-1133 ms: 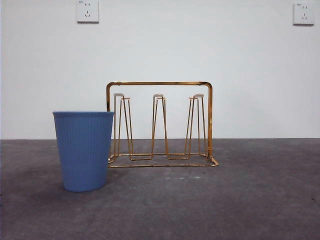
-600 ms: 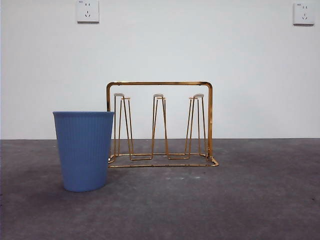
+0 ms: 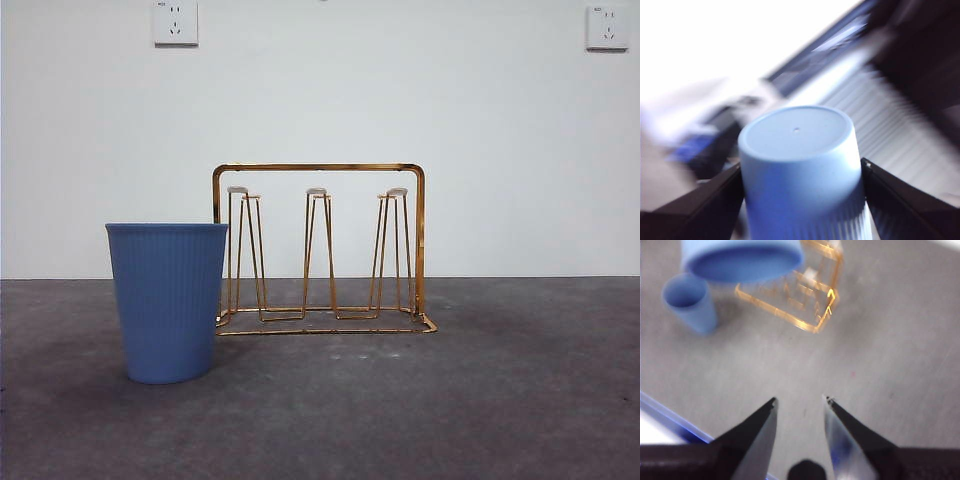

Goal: Pick up cup 1,put cup 1 in the cup rack,pick up cup 2,put cup 2 in the cup rack

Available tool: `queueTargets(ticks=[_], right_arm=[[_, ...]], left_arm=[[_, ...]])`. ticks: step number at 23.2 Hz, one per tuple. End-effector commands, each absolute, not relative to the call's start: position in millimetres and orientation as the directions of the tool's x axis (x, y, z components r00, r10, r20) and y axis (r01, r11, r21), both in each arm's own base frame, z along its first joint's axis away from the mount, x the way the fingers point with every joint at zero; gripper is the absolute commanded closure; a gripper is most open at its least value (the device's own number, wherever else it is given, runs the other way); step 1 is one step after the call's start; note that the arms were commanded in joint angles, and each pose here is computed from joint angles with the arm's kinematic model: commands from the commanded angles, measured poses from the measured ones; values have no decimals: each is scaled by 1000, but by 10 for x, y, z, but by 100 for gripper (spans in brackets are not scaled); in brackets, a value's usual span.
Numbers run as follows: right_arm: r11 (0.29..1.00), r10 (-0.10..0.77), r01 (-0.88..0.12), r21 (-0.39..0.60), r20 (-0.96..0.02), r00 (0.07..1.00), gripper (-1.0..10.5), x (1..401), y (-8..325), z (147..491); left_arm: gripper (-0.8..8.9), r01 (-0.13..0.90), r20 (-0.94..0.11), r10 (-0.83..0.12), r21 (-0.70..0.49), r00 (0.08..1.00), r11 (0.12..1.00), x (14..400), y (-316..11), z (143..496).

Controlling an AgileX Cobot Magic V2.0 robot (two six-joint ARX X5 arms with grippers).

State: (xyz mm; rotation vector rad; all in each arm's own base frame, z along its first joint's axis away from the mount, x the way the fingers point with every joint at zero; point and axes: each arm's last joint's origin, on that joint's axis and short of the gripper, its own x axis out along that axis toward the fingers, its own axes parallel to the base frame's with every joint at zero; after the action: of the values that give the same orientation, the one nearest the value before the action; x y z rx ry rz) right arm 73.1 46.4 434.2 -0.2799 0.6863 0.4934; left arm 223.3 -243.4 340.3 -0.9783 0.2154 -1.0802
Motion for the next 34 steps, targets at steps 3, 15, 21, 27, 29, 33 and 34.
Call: queueTargets(ticks=[3, 15, 21, 27, 29, 33, 34], right_arm=[[879, 353, -474, -44, -608, 711, 791, 460, 274, 4366], [880, 389, -475, -17, -547, 741, 791, 247, 135, 4381], [880, 389, -474, -17, -546, 742, 791, 244, 132, 4381], [875, 390, -483, -30, -547, 741, 791, 243, 132, 4381], [874, 390, -485, -33, -546, 741, 791, 242, 132, 4381], [873, 390, -486, -35, -546, 741, 791, 242, 132, 4381], [873, 390, -486, -35, -546, 741, 791, 242, 132, 4381]], left_arm=[[819, 631, 64, -676, -432, 734, 644, 2142, -2627, 3534], [819, 330, 37, -329, -201, 943, 922, 2172, -2907, 3600], [819, 263, 35, -261, -205, 965, 943, 2308, -3134, 3301], [819, 200, 1, -203, -174, 979, 964, 2436, -3317, 3112], [819, 198, -3, -201, -167, 980, 966, 2478, -3380, 3076], [820, 180, -26, -185, -137, 982, 974, 2569, -3507, 2972], [820, 168, -32, -174, -125, 984, 978, 2588, -3528, 2944]])
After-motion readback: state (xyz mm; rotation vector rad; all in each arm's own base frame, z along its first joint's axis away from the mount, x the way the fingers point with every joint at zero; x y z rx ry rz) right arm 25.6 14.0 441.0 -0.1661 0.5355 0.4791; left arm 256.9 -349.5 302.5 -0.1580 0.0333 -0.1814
